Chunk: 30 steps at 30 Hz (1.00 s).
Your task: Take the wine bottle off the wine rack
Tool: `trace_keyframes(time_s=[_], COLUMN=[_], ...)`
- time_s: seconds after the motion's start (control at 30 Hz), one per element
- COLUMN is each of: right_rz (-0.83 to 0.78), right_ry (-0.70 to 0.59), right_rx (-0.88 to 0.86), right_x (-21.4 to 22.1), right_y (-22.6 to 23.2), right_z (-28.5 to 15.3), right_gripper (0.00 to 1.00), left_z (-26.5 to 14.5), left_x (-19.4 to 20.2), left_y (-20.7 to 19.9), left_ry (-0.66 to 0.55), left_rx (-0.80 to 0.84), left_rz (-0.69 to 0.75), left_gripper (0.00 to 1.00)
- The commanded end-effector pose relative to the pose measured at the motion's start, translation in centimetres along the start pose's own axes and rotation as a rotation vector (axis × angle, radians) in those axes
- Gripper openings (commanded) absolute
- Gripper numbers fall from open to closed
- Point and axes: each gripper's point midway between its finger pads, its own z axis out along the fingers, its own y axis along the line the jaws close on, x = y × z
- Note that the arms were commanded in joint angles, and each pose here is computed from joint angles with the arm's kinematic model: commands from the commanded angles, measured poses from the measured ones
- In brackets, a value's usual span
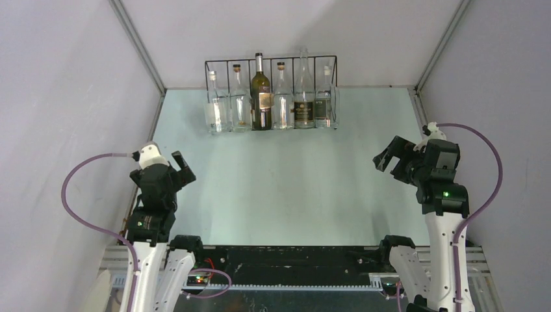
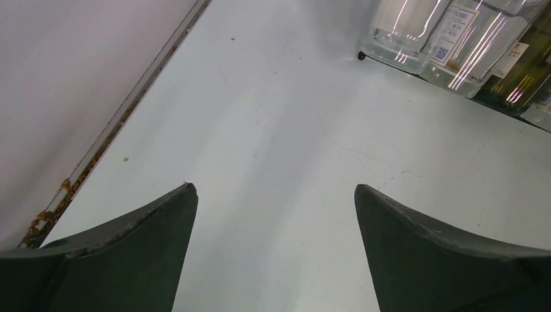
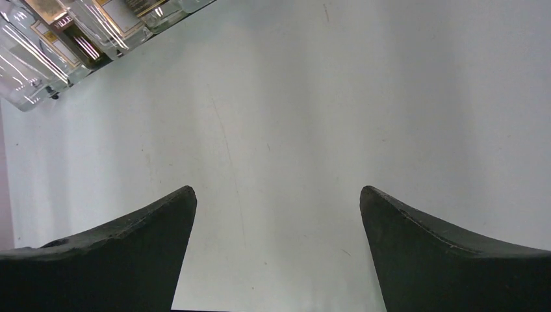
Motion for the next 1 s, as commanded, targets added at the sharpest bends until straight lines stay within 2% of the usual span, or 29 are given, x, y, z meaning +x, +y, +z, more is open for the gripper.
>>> trace_keyframes(time_s=[0.0,0.67,0.97], right_rz=[0.015,0.077,0.073], right_ry=[-0.025,0.034,0.033], right_rx=[-0.053,-0.191,-0.223], right_x=[-1.0,-2.1,-2.8], right_y=[1.1,3.5,4.0], right_z=[0.4,4.1,5.3], right_gripper=[1.00,1.00,1.00], left_z=[-0.5,0.4,1.9], left_x=[-2.0,-1.0,-5.1], left_y=[-0.8,-2.7,-6.5], left_ry=[-0.059,0.009,-0.022], left_rx=[0.042,0.123,0.217], left_rz=[-0.047,-0.006,-0.111], left_gripper=[0.98,0.98,0.98])
